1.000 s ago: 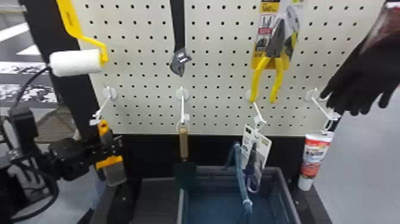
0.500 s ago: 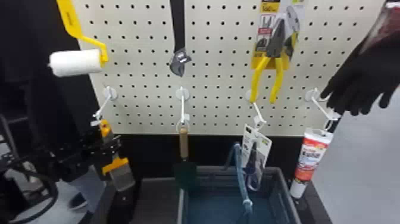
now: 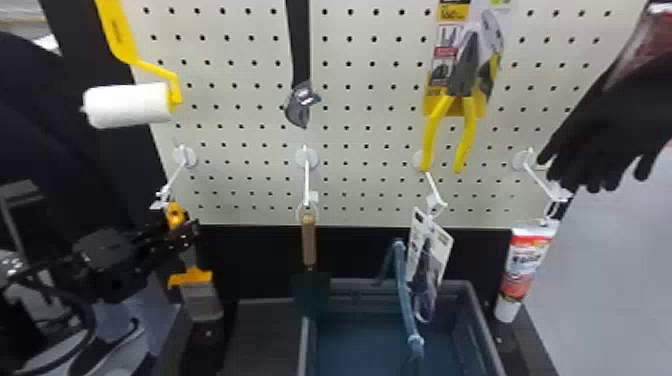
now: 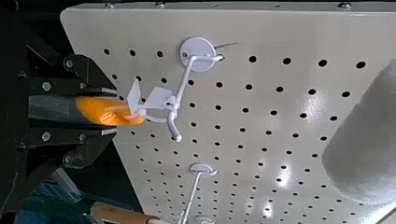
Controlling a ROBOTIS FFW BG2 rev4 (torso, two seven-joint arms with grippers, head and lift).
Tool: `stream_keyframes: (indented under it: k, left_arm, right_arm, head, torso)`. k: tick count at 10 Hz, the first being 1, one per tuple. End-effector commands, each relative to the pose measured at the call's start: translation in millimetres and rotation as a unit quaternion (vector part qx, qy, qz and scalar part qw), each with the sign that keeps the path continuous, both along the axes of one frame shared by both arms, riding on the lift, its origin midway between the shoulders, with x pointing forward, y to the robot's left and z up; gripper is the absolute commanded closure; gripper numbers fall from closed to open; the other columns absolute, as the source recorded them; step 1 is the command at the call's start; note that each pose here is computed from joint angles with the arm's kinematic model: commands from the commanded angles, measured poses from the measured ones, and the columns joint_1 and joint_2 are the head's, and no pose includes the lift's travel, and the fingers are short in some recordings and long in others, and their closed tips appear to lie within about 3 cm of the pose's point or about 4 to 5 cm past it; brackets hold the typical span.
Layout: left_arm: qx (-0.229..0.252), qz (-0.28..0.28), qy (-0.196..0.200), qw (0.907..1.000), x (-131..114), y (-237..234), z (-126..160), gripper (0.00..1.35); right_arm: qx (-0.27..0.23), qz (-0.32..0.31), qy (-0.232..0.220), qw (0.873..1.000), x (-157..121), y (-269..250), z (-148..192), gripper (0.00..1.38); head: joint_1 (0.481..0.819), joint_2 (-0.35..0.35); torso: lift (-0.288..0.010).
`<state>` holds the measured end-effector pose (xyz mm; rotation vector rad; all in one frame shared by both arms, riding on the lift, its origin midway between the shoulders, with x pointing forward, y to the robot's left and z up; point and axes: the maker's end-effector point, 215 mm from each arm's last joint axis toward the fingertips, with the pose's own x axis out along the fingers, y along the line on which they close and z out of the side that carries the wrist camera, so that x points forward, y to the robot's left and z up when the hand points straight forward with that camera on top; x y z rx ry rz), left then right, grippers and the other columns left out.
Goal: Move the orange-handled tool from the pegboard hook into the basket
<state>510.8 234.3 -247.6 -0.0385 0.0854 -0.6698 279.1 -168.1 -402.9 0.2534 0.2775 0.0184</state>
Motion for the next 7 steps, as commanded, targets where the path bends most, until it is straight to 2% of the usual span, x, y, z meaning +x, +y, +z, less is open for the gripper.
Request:
stream_keyframes:
  k: [1,5,7]
  left_arm:
    - [0.008,0.001,-0.009,0.9999,0.9,-0.4,4.2,1.03]
    - [-0.004,0.009,-0.002,1.0,-0.9,0.7,-0.4,1.01]
    - [-0.007,0.008,0.003,0.9999,-1.3,0.4,-2.3,0.73]
  right_arm:
    - [0.0,0.0,-0.001,1.0,0.8,0.0,0.6,0.4]
    - [0.001,-0.001,0.0,1.0,0.4,0.0,-0.7,0.4]
    - [0.001,-0.001,0.0,1.0,0.4,0.0,-0.7,0.4]
  head:
    - [0.549,0.0]
    - [0.549,0.0]
    - [0.549,0.0]
  torso:
    - [-0.1]
    - [-0.1]
    - [-0.1]
